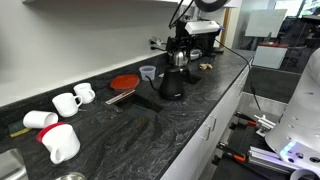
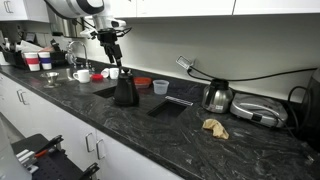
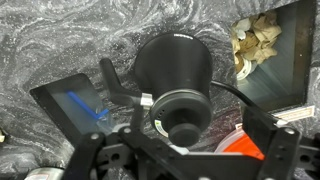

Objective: Remove the lid of the kettle

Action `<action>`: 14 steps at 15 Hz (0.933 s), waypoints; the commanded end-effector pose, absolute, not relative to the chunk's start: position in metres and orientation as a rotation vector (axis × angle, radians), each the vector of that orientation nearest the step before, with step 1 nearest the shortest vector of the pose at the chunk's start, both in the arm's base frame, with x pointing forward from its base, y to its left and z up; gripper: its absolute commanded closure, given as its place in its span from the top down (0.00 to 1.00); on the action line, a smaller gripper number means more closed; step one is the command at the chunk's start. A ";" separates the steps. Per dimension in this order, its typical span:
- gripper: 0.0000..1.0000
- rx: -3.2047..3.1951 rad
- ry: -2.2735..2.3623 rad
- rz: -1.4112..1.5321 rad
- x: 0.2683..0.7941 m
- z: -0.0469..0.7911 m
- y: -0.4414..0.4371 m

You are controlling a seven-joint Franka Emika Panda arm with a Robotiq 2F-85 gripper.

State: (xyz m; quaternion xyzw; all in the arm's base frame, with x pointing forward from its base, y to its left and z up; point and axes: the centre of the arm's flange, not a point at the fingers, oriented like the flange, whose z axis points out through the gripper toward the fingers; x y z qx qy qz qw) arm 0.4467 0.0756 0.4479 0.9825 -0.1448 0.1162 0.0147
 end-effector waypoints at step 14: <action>1.00 2.955 -0.616 0.594 0.489 0.423 0.075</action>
